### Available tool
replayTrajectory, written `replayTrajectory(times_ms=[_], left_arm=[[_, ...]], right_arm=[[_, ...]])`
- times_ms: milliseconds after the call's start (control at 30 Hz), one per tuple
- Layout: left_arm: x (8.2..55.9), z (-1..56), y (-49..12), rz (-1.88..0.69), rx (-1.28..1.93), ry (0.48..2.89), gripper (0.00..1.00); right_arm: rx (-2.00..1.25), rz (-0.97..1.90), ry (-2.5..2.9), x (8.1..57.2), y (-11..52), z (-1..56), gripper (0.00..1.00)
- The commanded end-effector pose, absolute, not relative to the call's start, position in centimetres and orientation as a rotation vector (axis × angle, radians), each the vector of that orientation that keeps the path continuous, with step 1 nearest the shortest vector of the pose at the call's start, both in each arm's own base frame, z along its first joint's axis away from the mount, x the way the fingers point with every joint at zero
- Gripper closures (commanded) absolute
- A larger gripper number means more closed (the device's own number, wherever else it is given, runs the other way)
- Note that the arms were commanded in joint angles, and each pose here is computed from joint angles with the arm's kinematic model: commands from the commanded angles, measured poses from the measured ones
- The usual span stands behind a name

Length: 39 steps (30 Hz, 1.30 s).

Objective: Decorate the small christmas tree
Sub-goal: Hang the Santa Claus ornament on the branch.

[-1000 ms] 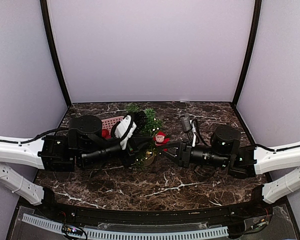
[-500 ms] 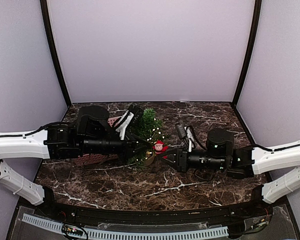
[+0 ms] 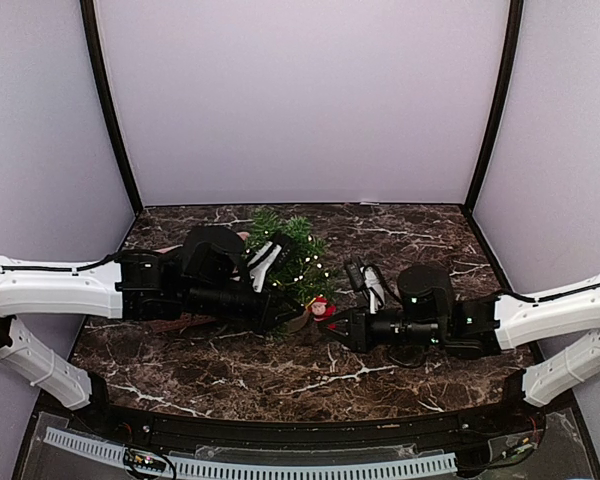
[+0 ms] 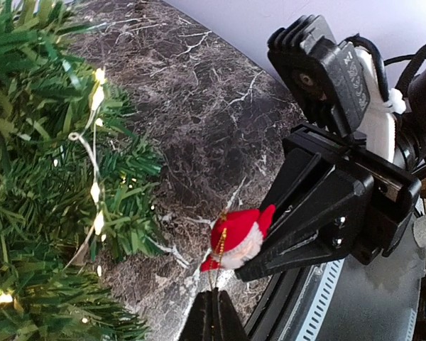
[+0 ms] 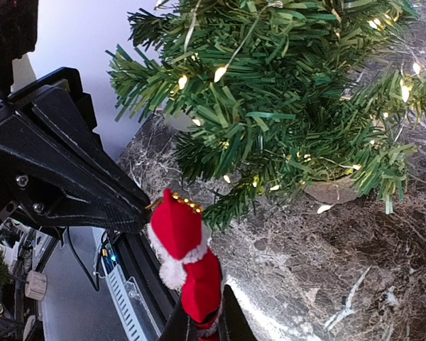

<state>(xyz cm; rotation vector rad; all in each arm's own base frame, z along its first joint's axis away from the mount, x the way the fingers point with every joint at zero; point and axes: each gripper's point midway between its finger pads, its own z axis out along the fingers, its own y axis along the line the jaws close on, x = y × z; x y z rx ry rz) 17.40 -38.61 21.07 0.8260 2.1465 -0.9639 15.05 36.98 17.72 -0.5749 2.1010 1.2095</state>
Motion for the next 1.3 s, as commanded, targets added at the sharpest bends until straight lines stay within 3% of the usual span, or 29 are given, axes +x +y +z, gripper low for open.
replayTrajectory(times_ms=[0, 1267], left_arm=[[18.5, 21.6, -38.0, -0.94, 0.747, 2.172, 0.97], [21.6, 22.5, -38.5, -0.85, 0.616, 2.141, 0.98]], right_arm=[[-0.517, 1.18, 2.094, 15.9, 37.2, 18.6, 0.92], [-0.494, 1.073, 2.104, 17.7, 37.9, 18.2, 0.92]])
